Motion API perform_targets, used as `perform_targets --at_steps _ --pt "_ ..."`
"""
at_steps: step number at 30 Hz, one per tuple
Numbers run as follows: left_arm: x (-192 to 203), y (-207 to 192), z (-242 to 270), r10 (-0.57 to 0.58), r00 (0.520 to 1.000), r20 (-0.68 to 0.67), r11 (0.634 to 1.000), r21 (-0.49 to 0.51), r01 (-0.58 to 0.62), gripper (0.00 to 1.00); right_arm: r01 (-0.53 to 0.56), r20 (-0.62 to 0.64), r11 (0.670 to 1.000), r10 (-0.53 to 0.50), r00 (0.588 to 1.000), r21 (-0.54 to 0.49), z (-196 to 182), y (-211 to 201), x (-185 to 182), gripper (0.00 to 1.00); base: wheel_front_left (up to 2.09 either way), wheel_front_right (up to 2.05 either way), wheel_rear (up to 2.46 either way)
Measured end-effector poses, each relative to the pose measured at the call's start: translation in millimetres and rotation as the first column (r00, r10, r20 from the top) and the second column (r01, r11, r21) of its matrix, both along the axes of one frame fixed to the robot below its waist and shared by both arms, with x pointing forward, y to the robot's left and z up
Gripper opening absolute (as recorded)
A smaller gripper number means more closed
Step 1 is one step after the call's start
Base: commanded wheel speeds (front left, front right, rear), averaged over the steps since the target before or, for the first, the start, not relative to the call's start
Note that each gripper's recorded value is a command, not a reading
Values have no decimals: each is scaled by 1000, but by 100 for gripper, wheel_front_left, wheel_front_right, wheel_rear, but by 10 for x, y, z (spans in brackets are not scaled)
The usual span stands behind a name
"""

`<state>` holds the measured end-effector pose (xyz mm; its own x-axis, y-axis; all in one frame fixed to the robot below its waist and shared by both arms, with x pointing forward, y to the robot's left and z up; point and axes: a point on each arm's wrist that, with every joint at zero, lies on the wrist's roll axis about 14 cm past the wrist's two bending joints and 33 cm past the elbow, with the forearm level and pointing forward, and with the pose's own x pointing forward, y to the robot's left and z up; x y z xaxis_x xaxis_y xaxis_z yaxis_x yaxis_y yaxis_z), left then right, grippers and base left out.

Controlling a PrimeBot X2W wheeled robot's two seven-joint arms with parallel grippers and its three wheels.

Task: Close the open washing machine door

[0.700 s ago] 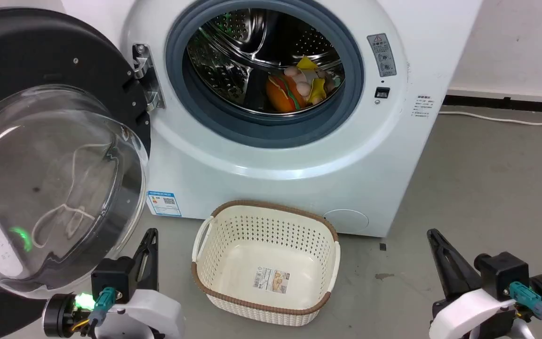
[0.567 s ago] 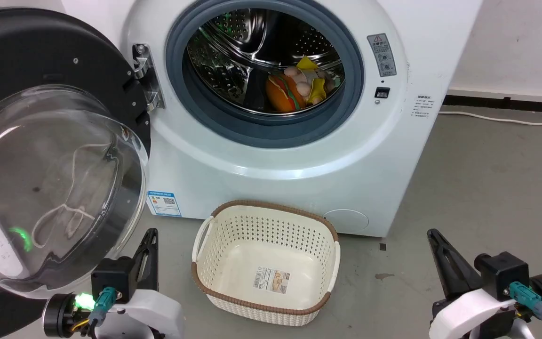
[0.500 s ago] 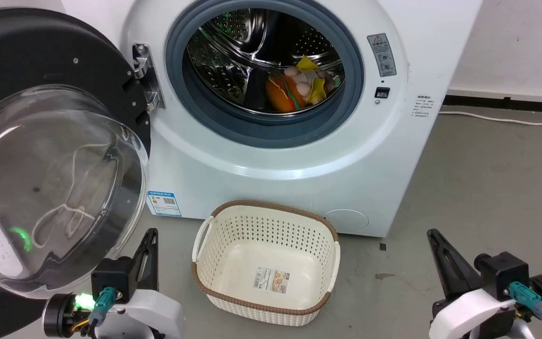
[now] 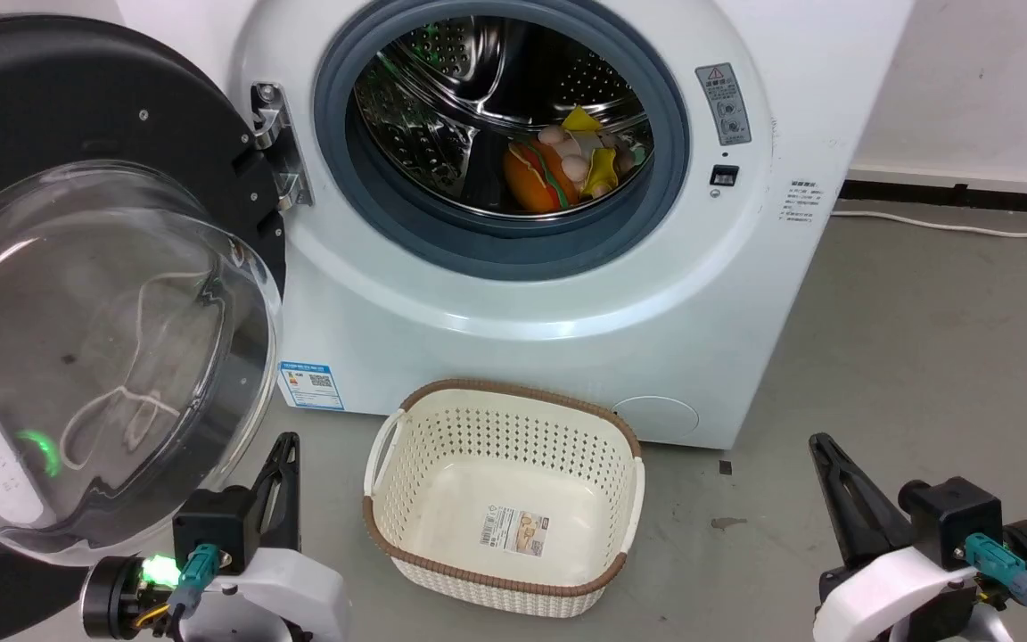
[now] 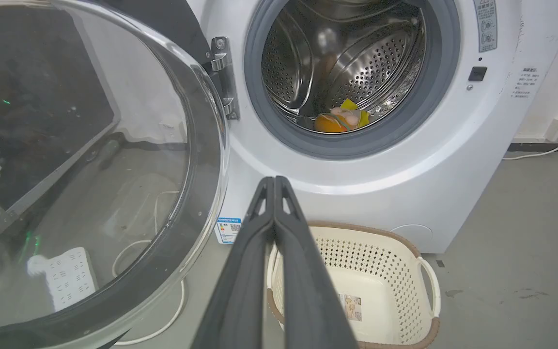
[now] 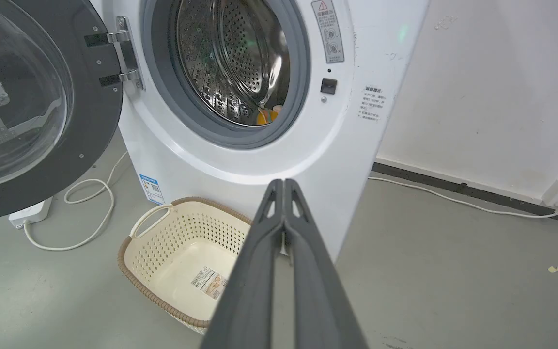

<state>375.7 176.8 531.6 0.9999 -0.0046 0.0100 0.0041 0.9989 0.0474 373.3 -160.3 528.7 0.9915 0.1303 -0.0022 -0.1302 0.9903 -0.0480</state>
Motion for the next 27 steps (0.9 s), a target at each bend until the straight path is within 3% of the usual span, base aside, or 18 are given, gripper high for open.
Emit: perform_targets --at_steps 13,14,27 --pt "0 -1 0 0 1000 0 1000 0 0 0 0 0 1000 0 1000 0 0 0 0 0 0 0 0" --pt "0 -1 -1 0 1000 0 1000 0 0 100 0 0 1000 0 1000 0 -1 0 0 100 0 0 0" --pt "0 -19 14 -6 1000 14 1000 0 6 100 8 13 1000 -8 1000 13 16 -29 5 100 0 0 0"
